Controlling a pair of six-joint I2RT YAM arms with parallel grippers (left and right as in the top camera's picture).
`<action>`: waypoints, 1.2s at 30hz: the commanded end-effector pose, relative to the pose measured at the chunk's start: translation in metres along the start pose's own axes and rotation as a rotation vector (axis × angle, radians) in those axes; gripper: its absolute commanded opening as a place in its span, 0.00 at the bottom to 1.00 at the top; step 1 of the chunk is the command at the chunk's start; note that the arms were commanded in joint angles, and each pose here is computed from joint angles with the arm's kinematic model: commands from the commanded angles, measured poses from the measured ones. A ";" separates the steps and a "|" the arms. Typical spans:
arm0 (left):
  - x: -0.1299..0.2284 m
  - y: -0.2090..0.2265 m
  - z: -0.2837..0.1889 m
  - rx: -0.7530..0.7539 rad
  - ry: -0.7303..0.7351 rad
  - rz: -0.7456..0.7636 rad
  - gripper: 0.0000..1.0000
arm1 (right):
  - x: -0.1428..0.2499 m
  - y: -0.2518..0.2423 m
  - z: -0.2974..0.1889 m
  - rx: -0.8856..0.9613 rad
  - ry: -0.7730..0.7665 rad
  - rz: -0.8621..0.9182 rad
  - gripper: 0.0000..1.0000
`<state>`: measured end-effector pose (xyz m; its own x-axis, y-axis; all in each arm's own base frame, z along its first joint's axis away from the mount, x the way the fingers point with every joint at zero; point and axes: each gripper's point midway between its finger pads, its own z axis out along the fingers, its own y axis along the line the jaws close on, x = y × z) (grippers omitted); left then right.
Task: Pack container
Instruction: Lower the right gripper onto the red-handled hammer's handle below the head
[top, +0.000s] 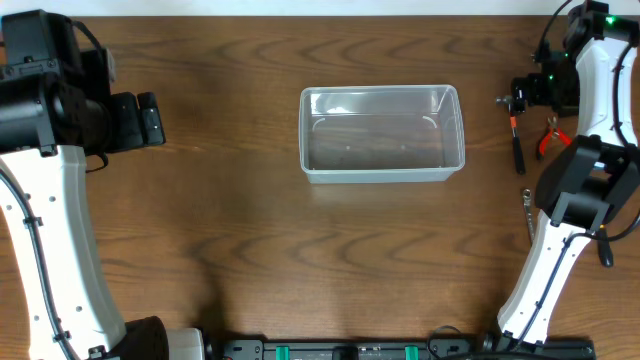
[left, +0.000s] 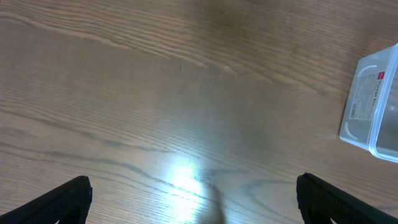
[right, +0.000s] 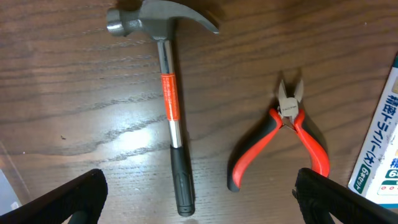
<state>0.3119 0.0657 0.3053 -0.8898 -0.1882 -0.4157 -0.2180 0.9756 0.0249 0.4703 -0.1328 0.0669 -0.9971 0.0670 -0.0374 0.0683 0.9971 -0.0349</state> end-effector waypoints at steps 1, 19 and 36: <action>-0.003 0.001 -0.003 -0.002 -0.013 -0.013 0.98 | -0.001 0.012 0.017 0.018 0.034 -0.016 0.99; -0.003 0.001 -0.003 -0.002 -0.013 -0.013 0.98 | 0.003 0.027 0.056 -0.017 0.104 -0.035 0.99; -0.003 0.001 -0.003 -0.002 -0.012 -0.013 0.98 | -0.018 0.024 0.069 -0.005 0.033 -0.025 0.99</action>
<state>0.3119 0.0657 0.3053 -0.8897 -0.1886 -0.4157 -0.2183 0.9756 0.0247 0.4928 -0.1147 0.0130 -0.9992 0.0290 -0.0263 0.0301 0.9987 -0.0417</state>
